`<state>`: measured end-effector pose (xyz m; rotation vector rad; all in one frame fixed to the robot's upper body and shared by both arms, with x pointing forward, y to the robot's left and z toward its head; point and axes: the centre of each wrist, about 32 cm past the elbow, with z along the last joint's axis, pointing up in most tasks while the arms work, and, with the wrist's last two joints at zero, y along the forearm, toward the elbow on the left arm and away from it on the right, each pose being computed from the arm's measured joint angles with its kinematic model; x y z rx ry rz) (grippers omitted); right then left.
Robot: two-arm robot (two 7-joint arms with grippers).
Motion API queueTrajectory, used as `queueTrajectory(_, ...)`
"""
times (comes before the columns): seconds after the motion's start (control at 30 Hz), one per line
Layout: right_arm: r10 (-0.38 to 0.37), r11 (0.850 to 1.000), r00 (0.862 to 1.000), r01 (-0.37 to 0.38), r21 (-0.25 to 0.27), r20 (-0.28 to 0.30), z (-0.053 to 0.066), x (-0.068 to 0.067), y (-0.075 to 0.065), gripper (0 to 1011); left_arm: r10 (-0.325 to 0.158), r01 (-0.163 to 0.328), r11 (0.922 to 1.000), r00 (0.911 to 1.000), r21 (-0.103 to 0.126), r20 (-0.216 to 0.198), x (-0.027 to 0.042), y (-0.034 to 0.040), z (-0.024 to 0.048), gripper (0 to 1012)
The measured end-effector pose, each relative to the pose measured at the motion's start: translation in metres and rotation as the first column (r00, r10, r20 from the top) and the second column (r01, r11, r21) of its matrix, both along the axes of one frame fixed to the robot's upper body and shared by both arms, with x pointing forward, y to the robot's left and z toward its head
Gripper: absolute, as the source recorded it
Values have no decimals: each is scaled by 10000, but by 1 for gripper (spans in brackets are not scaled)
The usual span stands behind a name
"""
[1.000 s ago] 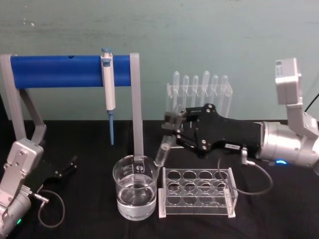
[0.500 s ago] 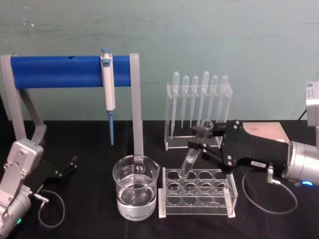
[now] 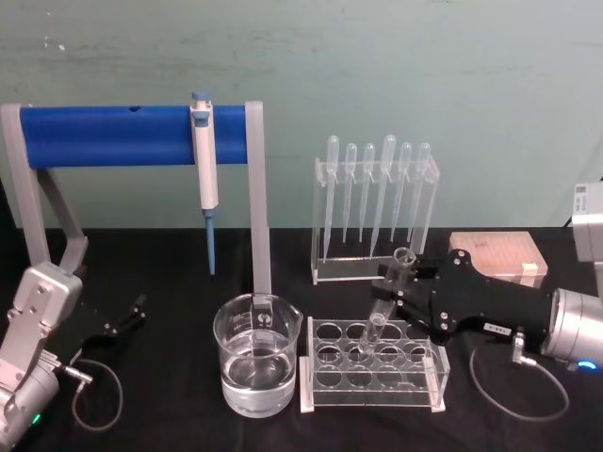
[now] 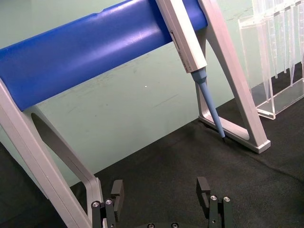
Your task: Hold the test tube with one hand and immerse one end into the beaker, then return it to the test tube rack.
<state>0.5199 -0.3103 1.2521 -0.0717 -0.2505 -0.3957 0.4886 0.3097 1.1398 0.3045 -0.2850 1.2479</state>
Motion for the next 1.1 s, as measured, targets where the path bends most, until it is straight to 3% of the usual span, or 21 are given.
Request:
queueTrajectory(0.37,-40,10000,10000,40,43,-60,-104,69,-28,224,0,0,10000,10000,0,0,0,0,0,1000)
queueTrajectory(0.8,157,9999,9995,-155,67,-260,-216,198,38,224,0,0,10000,10000,0,0,0,0,0,1000)
queueTrajectory(1.1,124,9999,9993,-121,87,-353,-264,213,47,224,0,0,10000,10000,0,0,0,0,0,1000)
